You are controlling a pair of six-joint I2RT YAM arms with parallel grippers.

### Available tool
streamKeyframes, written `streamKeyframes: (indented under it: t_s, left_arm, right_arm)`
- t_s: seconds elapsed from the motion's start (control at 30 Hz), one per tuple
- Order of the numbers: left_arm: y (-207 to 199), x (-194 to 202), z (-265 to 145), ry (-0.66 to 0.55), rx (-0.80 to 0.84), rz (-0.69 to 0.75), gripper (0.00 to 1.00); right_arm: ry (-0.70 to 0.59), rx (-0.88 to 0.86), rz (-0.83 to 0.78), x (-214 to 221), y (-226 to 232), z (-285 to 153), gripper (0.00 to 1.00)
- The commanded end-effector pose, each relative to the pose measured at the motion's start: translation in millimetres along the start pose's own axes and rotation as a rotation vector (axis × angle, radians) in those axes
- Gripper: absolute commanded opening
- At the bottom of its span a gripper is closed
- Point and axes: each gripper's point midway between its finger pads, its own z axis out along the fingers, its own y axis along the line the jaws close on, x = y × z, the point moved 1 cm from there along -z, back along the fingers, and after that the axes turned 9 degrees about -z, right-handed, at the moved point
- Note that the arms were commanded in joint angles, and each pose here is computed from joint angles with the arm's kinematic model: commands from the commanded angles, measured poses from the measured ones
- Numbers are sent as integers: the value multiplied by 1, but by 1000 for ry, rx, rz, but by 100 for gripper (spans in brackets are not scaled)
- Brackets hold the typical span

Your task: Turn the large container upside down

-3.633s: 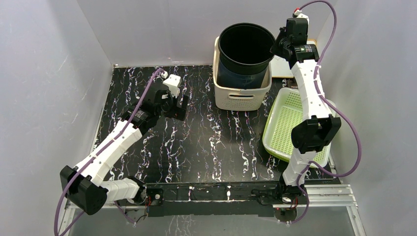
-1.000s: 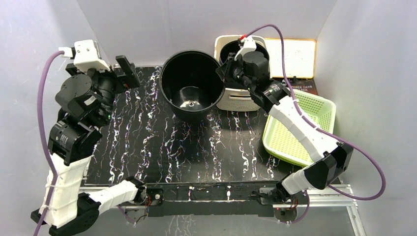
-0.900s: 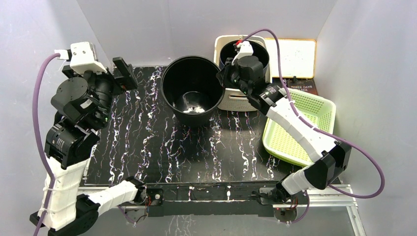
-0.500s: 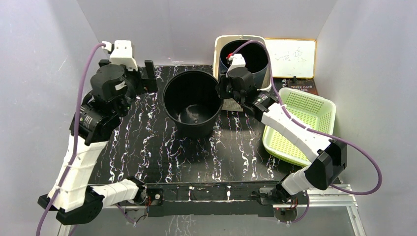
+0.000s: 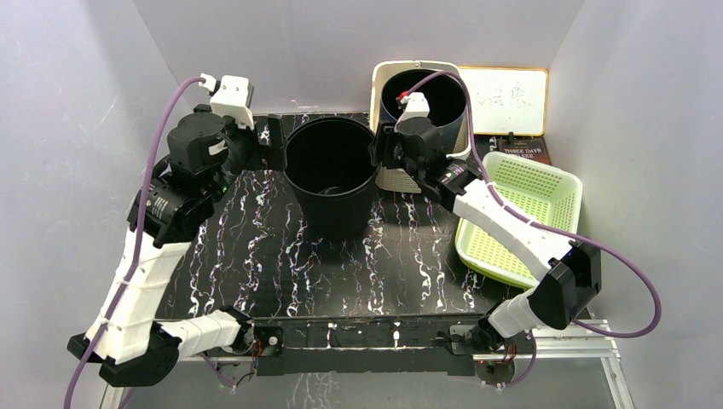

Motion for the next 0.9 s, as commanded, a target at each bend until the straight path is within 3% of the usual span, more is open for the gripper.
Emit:
streamKeyframes:
  t_s: [0.0, 0.13, 0.23, 0.37, 0.5, 0.67, 0.87]
  left_arm:
    - [-19, 10, 10, 48, 103, 39, 98]
    - [-47, 21, 21, 89, 245, 38, 98]
    - [-68, 36, 33, 114, 352, 31, 98]
    - [-85, 61, 48, 172, 423, 40, 98]
    - [-113, 87, 67, 236, 451, 71, 98]
    - [-149, 124, 85, 303, 390, 225, 98]
    - [-157, 147, 88, 308, 373, 320, 98]
  right_arm:
    - [-204, -34, 26, -65, 6, -27, 48]
    - [-285, -33, 31, -97, 3, -52, 55]
    - [-384, 23, 67, -117, -12, -77, 77]
    - [-422, 116, 59, -132, -32, -95, 90]
    - [-391, 168, 46, -125, -44, -93, 91]
    - [-339, 297, 77, -109, -78, -87, 91]
    - [-297, 323, 192, -91, -137, -78, 88]
